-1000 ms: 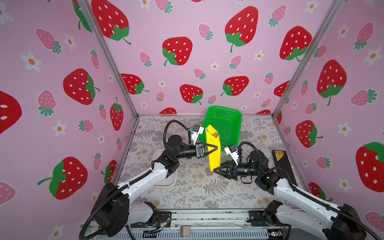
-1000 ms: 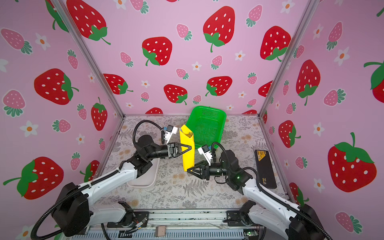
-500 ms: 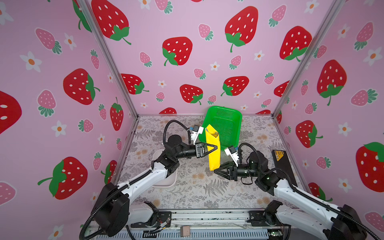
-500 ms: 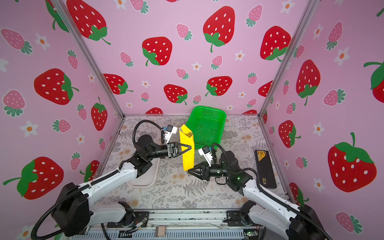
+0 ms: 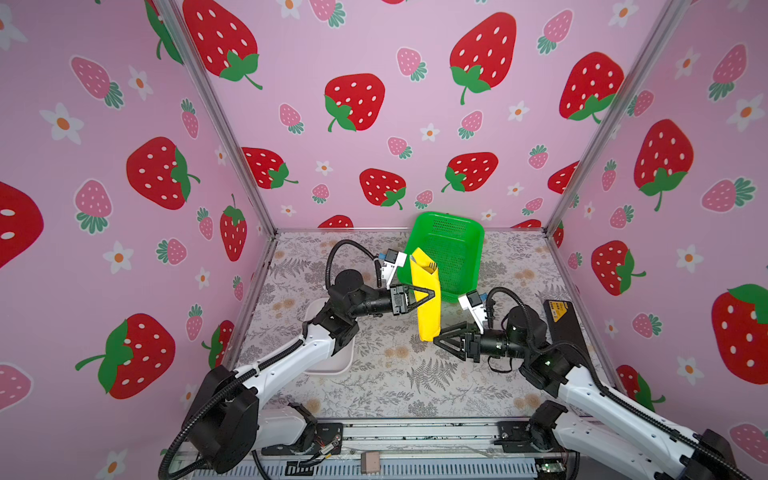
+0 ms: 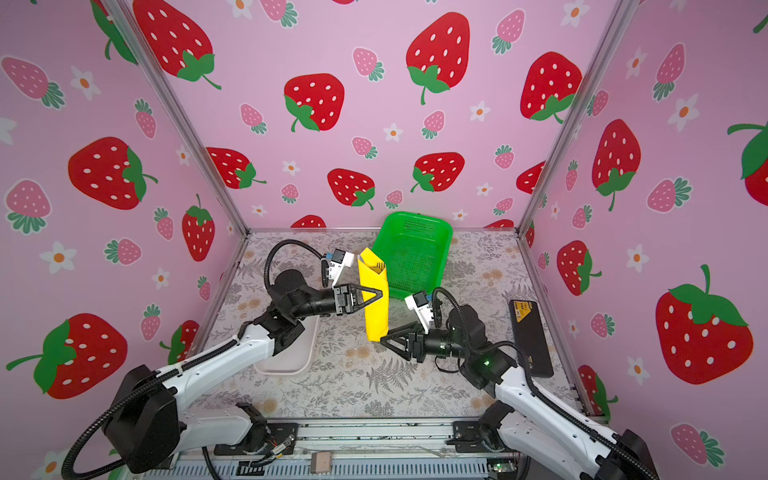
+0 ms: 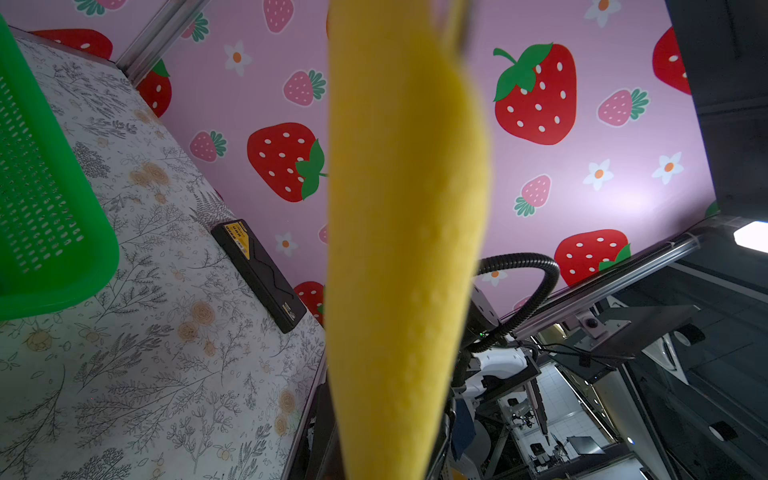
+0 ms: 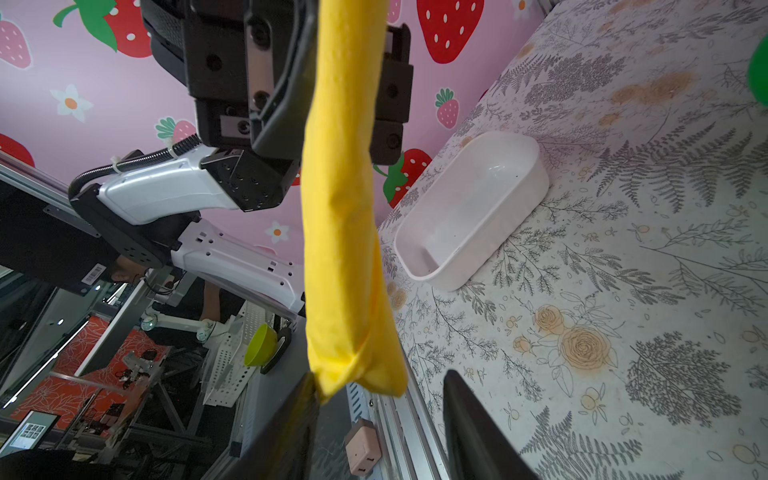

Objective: Place the utensils on the paper napkin and roll it up

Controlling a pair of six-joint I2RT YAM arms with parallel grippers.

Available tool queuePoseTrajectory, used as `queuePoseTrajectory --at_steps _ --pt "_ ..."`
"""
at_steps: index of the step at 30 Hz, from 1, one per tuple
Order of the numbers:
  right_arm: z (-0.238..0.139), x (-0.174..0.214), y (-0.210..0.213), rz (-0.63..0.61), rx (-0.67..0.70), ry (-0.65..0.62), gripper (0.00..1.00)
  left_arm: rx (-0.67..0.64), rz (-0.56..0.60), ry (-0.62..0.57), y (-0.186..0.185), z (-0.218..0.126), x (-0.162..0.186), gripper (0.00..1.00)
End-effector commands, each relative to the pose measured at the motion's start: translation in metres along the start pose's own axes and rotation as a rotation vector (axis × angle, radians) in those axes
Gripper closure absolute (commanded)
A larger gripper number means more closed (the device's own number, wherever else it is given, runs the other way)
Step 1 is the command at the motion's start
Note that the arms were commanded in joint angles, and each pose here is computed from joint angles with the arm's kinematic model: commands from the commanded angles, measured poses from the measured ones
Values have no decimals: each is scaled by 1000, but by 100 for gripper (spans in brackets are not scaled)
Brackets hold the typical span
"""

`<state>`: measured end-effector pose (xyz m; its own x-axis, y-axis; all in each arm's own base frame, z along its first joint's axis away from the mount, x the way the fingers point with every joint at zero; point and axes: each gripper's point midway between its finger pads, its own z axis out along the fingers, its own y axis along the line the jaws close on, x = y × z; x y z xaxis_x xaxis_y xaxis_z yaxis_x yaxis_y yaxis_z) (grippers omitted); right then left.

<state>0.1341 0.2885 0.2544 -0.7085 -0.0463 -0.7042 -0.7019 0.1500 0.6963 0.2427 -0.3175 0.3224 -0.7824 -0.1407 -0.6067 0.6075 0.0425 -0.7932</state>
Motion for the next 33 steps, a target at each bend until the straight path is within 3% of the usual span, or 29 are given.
queuePoseTrajectory --at_steps 1,9,14,19,33 --pt "-4 -21 12 -39 -7 -52 49 62 71 -38 -27 -4 -14 90" --pt "-11 -32 9 -38 37 -115 51 66 71 -37 -29 -5 -14 90" --pt "-15 -35 3 -32 60 -141 67 63 70 -40 -28 -5 -14 90" --pt "-10 -27 0 -12 36 -104 76 61 70 -44 -28 -5 -15 90" --pt "-5 -14 -20 48 84 -74 77 58 67 -52 -28 -6 -16 90"
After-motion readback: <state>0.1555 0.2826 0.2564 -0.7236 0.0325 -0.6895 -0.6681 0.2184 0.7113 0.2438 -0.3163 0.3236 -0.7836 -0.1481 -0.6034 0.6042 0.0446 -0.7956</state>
